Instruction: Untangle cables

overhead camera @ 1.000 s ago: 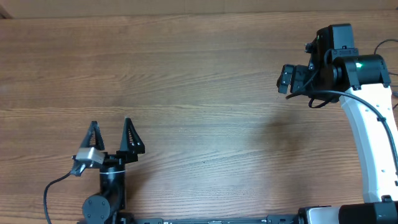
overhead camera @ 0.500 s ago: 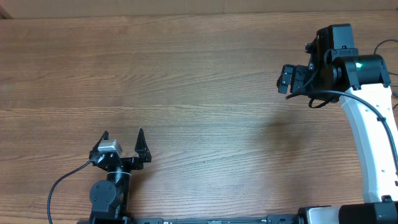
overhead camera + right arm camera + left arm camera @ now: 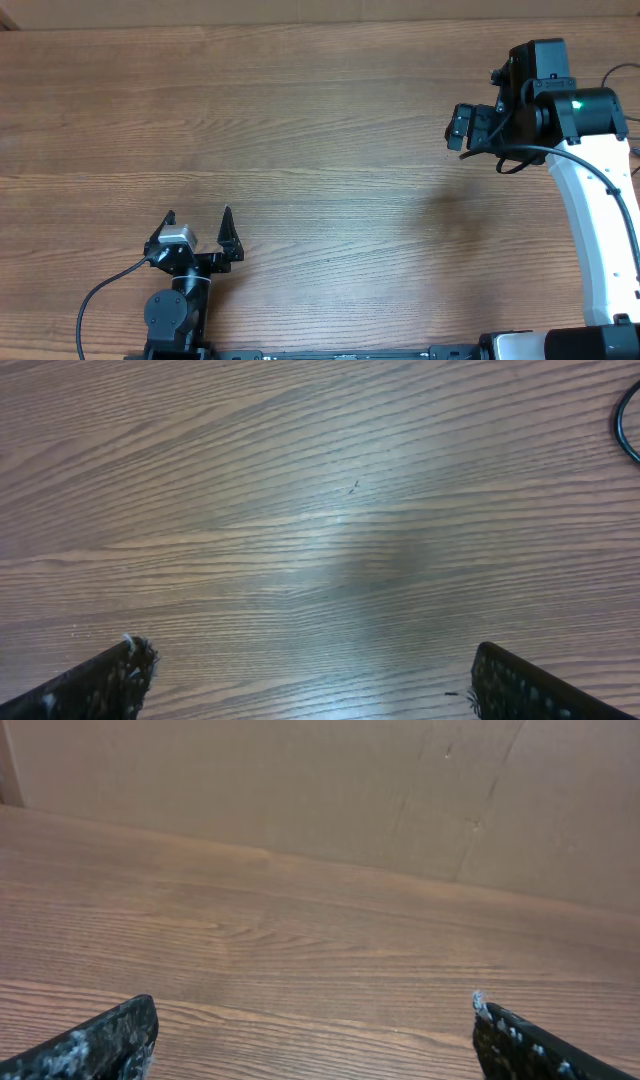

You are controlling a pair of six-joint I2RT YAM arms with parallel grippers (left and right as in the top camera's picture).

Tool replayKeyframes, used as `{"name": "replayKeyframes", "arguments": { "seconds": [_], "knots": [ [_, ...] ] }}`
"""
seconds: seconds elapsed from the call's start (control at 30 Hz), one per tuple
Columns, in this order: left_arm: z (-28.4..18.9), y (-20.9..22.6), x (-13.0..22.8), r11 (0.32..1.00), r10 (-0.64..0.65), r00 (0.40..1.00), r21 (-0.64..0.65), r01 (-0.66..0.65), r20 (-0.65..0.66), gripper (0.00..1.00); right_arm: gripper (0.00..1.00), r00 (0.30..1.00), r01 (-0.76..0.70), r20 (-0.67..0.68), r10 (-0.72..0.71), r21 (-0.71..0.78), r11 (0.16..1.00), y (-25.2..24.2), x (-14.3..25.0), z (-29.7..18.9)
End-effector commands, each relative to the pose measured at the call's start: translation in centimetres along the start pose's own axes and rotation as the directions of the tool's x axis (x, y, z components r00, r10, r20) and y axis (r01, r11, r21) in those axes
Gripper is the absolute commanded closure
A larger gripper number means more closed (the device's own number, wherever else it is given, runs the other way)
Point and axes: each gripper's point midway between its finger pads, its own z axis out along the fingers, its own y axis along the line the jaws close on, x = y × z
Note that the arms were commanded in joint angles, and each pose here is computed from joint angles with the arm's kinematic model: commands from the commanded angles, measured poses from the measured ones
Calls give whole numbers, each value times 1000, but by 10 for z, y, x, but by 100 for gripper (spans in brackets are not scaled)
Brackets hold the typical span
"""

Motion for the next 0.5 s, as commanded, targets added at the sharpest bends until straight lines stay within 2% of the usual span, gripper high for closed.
{"name": "replayKeyframes", "arguments": {
  "seconds": [0.0, 0.33, 0.47],
  "knots": [
    [0, -1, 0, 1000, 26, 1000, 10, -26, 4, 0, 0, 1000, 1, 26, -1, -3, 1000, 2, -3, -7],
    [0, -1, 0, 1000, 26, 1000, 10, -26, 4, 0, 0, 1000, 2, 24, -2, 3, 1000, 1, -4, -5],
    [0, -1, 0, 1000, 26, 1000, 10, -26, 4, 0, 0, 995, 6, 99, -7, 2, 1000, 2, -18, -12]
  ]
}}
